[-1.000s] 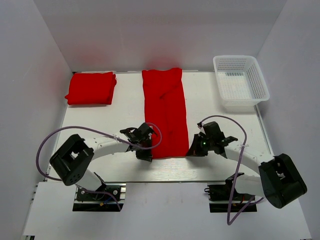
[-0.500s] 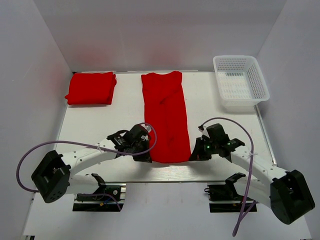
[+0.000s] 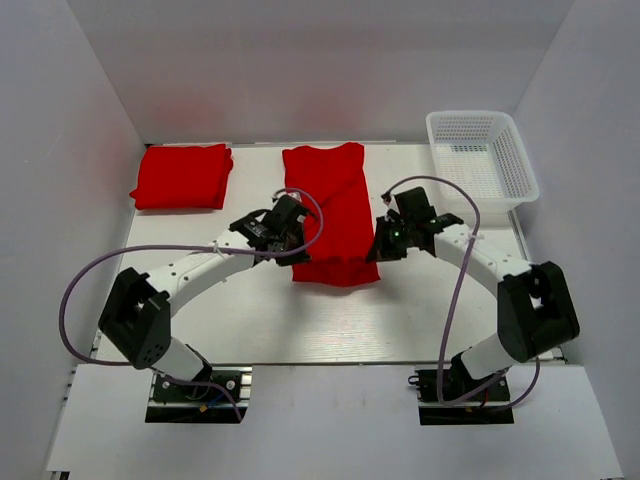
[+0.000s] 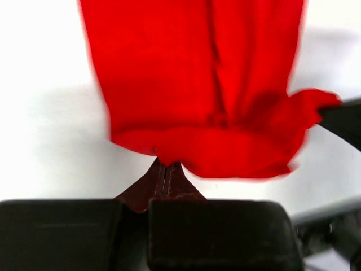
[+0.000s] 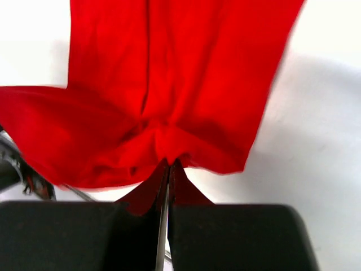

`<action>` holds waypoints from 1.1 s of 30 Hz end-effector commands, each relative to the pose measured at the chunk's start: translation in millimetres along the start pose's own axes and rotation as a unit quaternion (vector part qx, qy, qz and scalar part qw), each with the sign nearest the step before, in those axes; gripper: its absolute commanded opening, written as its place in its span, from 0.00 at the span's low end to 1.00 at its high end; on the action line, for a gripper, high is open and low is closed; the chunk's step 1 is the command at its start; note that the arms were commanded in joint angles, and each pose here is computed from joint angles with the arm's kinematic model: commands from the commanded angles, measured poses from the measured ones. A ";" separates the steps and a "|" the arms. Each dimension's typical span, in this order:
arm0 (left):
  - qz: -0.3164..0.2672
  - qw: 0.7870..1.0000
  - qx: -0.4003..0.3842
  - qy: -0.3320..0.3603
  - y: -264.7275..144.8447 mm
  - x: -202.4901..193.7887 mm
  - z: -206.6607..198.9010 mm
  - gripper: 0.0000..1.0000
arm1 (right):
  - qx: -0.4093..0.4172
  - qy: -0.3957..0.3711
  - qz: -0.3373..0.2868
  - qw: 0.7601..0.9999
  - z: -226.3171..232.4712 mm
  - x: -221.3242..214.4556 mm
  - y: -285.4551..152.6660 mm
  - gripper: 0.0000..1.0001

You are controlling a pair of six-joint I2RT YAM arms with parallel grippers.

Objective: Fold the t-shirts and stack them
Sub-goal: Fold the folded rectangular tshirt in 1/3 of the way

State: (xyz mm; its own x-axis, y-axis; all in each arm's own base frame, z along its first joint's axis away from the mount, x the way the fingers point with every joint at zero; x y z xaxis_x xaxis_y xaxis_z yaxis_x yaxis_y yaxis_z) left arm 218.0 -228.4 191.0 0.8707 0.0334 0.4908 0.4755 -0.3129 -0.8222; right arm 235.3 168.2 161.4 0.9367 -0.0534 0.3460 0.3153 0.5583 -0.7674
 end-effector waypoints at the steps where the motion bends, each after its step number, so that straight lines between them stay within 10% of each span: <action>1: -0.040 0.997 0.058 -0.012 -2.3 30.2 18.2 0.00 | 0.005 -0.029 -0.040 0.999 8.5 39.4 0.5 0.00; 33: -0.085 0.996 0.034 0.021 92.7 161.7 67.1 0.00 | -0.002 -0.039 -0.079 0.996 -25.8 190.9 53.8 0.00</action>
State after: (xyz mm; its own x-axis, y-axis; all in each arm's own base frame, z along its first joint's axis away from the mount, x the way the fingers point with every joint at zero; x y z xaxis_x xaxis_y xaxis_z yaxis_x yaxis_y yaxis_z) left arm 403.9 -194.2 149.5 0.8034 0.0167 0.5952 0.5838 -0.2185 -0.7819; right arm 421.7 167.7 160.7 0.8846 -0.0836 0.4587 0.4329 0.5128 -0.7413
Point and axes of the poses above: each gripper's point midway between its finger pads, its own y axis out along the fingers, its own z axis along the line the jaws close on, x = y × z, the point moved 9 cm from there along -y, back along the fingers, and after that the axes turned 5 degrees about y, right-handed, at the moved point
